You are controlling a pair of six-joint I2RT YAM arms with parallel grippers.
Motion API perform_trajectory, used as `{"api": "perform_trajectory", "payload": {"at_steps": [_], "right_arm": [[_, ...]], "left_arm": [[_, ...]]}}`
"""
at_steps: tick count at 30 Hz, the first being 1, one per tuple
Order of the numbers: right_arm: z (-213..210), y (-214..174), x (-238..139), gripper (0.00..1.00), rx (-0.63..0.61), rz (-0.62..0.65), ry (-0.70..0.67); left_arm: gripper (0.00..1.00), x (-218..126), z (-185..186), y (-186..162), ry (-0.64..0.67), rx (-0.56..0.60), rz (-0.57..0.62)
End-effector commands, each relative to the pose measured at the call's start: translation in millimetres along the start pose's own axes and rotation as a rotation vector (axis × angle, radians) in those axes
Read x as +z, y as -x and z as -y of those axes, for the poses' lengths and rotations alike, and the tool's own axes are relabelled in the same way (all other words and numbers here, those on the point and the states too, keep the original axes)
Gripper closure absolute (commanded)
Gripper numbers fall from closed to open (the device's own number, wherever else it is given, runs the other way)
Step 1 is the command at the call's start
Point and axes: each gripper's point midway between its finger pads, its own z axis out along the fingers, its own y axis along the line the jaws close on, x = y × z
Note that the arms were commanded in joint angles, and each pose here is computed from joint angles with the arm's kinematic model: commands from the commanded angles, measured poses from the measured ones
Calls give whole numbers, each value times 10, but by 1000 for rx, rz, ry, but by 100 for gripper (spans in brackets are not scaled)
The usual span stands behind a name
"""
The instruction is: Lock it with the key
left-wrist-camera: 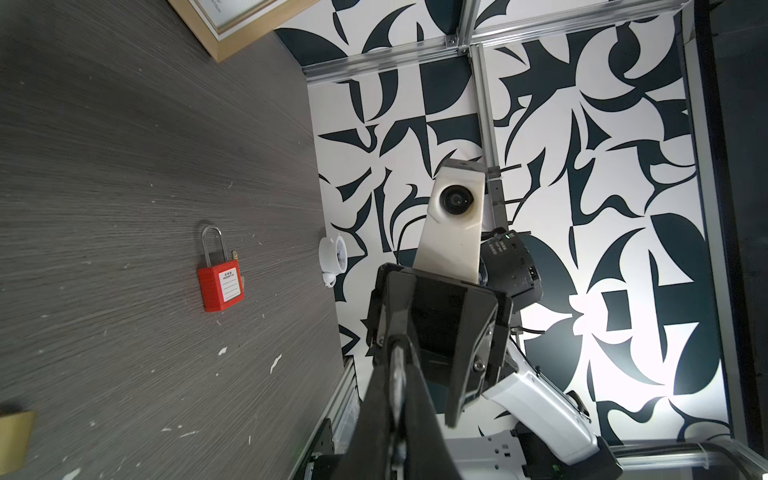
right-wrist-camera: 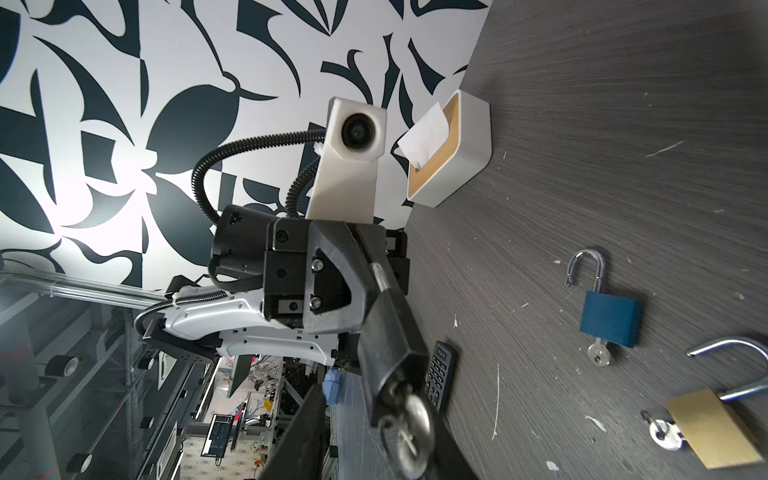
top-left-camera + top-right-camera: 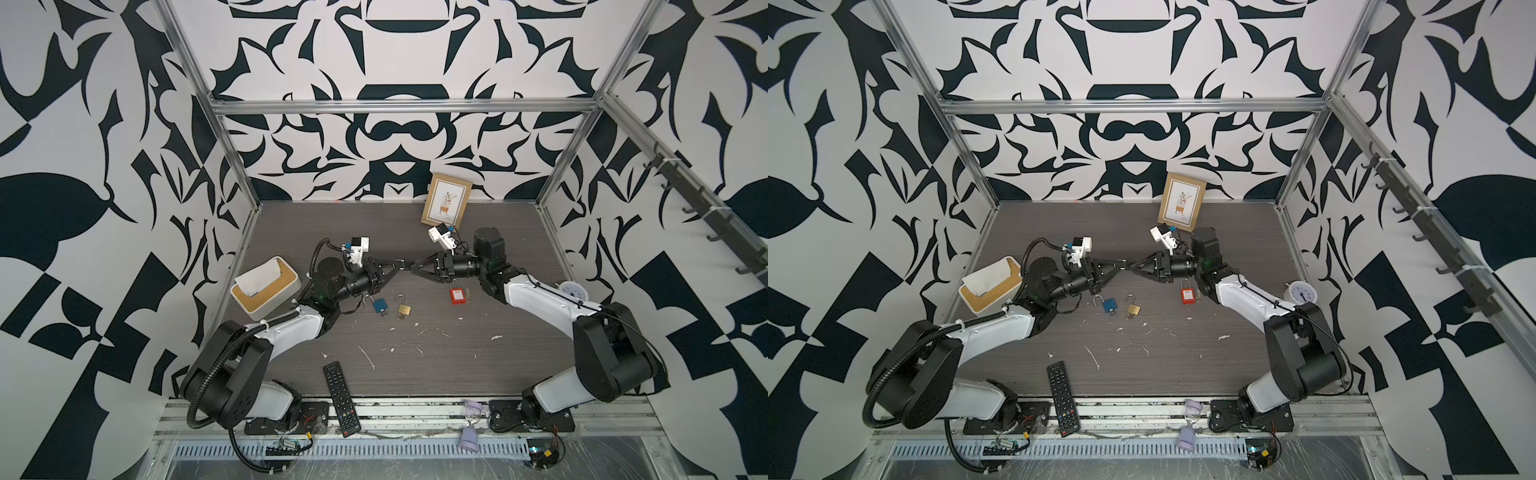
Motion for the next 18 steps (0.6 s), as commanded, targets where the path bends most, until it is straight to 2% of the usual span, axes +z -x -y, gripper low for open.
{"api": "perform_trajectory", "payload": {"at_steps": [1, 11, 18], "right_arm": [[-257, 146, -24, 71, -98, 49, 62], [-232, 258, 18, 72, -78, 57, 94], [-185, 188, -45, 70, -53, 81, 107]], "left_arm": [[100, 16, 177, 45, -57, 23, 14], [100, -19, 222, 31, -66, 40, 17], [100, 2, 213, 33, -60, 52, 9]]}}
